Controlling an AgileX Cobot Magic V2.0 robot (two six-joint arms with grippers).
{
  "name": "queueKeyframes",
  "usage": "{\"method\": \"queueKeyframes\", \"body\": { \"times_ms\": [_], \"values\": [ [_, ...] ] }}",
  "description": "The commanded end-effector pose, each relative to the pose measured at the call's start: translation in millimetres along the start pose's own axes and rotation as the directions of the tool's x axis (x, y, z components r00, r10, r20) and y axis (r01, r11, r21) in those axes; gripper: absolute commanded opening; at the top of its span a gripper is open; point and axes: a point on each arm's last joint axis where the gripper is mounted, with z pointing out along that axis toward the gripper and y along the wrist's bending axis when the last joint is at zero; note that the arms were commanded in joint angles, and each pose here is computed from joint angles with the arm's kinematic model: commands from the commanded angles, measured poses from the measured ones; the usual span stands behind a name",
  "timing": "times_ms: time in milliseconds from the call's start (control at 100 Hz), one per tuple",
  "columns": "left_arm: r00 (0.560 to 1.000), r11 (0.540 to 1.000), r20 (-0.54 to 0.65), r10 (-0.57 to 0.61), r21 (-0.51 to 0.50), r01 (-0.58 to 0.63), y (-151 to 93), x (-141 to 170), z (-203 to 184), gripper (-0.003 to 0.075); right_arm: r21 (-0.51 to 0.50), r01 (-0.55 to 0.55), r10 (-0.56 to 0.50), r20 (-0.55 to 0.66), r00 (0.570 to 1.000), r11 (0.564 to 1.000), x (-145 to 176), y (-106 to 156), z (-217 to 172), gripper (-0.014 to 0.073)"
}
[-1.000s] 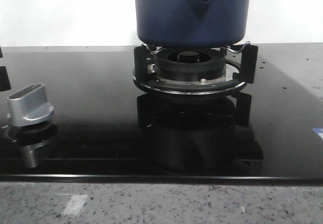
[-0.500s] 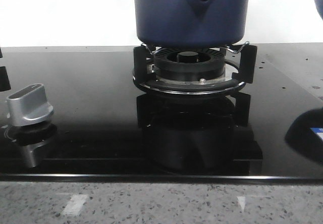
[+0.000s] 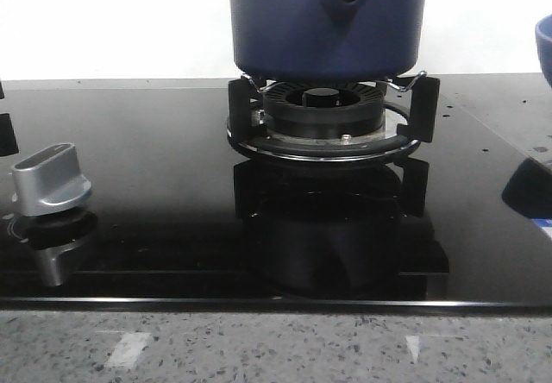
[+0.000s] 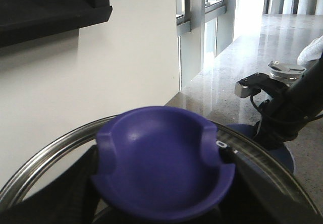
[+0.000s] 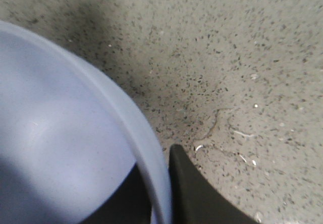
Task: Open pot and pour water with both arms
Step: 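Lower the bowl onto the counter and open the right gripper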
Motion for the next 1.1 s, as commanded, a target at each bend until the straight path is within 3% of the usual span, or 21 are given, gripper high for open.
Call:
{"method": "queueKeyframes", "body": {
  "times_ms": [0,170,390,480,610,780,950,1090],
  "values": [
    [0.993,1.000,0.117,-0.013,0.013,0.011,-11.4,-33.7,-11.3,0.0302,-0.002,0.001,-0.001,0.089,0.996,1.000,-11.0,-1.0,-8.6,-0.0066],
    [0.993,1.000,0.117,-0.013,0.013,0.011,-11.4,-33.7,-11.3,0.0302,-0.006,0.008,-0.008,0.079,0.997,1.000,-11.1,-1.0,-4.2,-0.0042],
    [0.993,1.000,0.117,-0.013,0.013,0.011,-11.4,-33.7,-11.3,0.0302,-0.007,0.007,-0.006,0.079,0.997,1.000,-11.2,-1.0,-3.6,0.0256],
    [0.993,1.000,0.117,-0.013,0.013,0.011,-11.4,-33.7,-11.3,0.0302,-0.007,0.007,-0.007,0.082,0.997,1.000,-11.8,-0.9,-4.1,0.0303],
    [0.993,1.000,0.116,-0.011,0.013,0.010,-11.4,-33.6,-11.3,0.0302,-0.010,0.015,-0.014,0.123,0.992,1.000,-21.3,1.4,-20.3,0.0325],
    [0.994,1.000,0.110,-0.017,0.014,0.015,-9.9,-30.6,-9.1,0.0302,-0.015,0.040,-0.036,0.226,0.974,0.999,-37.5,8.0,-70.7,0.0325],
    [0.995,0.998,0.089,-0.045,0.039,0.042,-5.6,-18.0,-0.2,0.0302,-0.113,0.019,0.015,0.300,0.954,0.993,-35.7,20.3,-112.8,0.0324],
    [0.996,0.996,0.058,-0.073,0.058,0.070,0.0,-2.0,10.0,0.0302,-0.140,0.060,-0.009,0.337,0.941,0.988,-29.3,28.4,-131.0,0.0324]
  ]
}}
